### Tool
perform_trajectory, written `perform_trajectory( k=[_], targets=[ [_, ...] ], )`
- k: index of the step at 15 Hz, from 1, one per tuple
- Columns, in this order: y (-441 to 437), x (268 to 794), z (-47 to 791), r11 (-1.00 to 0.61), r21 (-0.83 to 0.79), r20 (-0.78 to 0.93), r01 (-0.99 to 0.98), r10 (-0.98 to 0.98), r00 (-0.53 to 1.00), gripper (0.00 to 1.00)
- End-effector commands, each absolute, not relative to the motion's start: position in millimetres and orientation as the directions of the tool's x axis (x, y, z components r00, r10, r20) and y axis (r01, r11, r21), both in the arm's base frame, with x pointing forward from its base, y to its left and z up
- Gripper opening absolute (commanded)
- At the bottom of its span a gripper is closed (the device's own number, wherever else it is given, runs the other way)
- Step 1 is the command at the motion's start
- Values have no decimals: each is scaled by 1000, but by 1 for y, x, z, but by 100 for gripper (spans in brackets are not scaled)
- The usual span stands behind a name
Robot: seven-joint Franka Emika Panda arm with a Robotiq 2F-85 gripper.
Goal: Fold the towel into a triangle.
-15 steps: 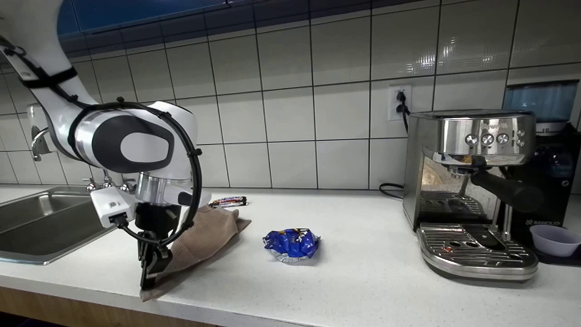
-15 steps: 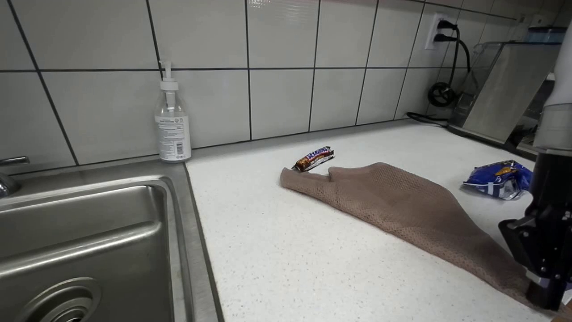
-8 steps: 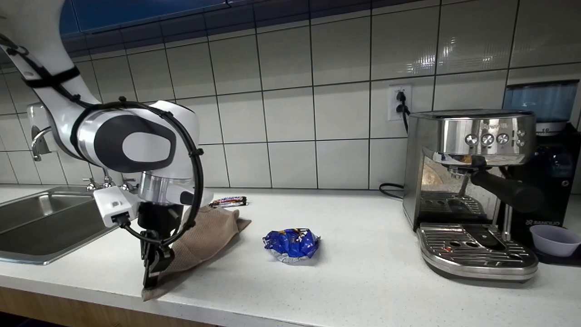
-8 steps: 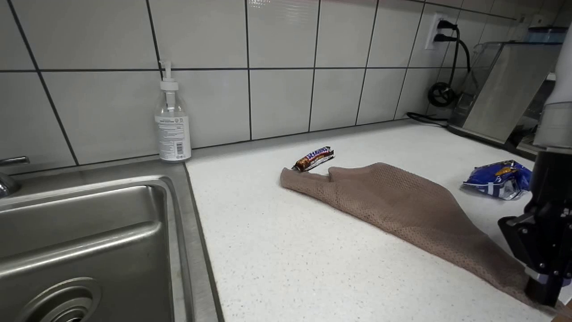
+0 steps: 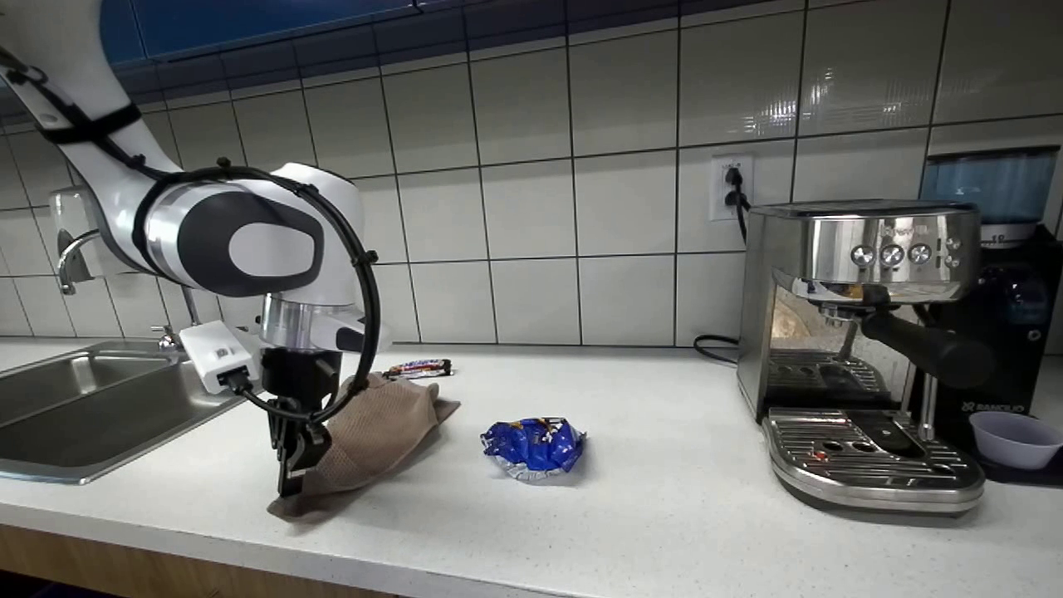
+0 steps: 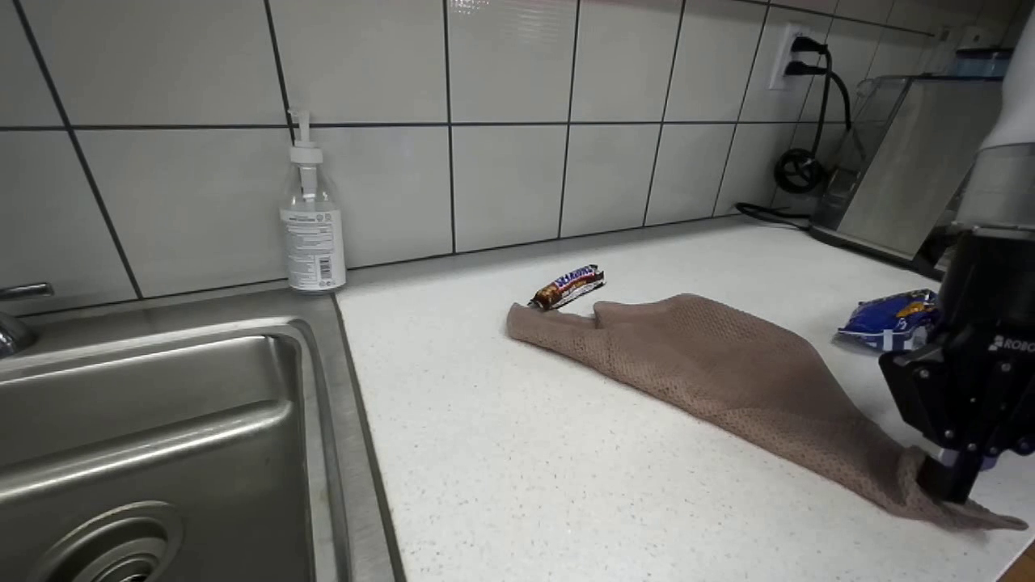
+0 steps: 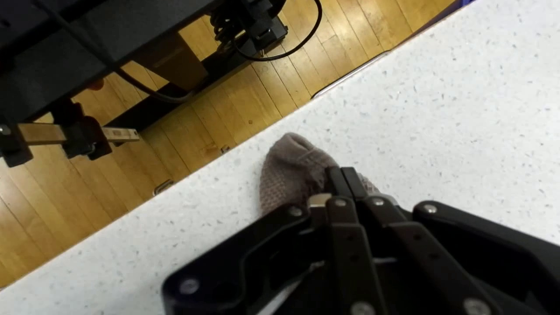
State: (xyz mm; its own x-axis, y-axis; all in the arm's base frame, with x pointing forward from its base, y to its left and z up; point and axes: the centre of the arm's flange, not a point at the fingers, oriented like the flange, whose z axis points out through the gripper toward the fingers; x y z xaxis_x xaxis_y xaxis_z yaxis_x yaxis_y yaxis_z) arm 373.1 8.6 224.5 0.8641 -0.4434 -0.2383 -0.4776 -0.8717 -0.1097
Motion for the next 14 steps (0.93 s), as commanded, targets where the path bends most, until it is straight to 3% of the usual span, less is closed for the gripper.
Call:
perform_trajectory(
  k=[1, 14],
  targets=[
    [10, 378, 246, -884, -127, -188, -449, -423, 886, 0],
    [29, 405, 287, -922, -146, -83, -360, -351, 933, 0]
  ],
)
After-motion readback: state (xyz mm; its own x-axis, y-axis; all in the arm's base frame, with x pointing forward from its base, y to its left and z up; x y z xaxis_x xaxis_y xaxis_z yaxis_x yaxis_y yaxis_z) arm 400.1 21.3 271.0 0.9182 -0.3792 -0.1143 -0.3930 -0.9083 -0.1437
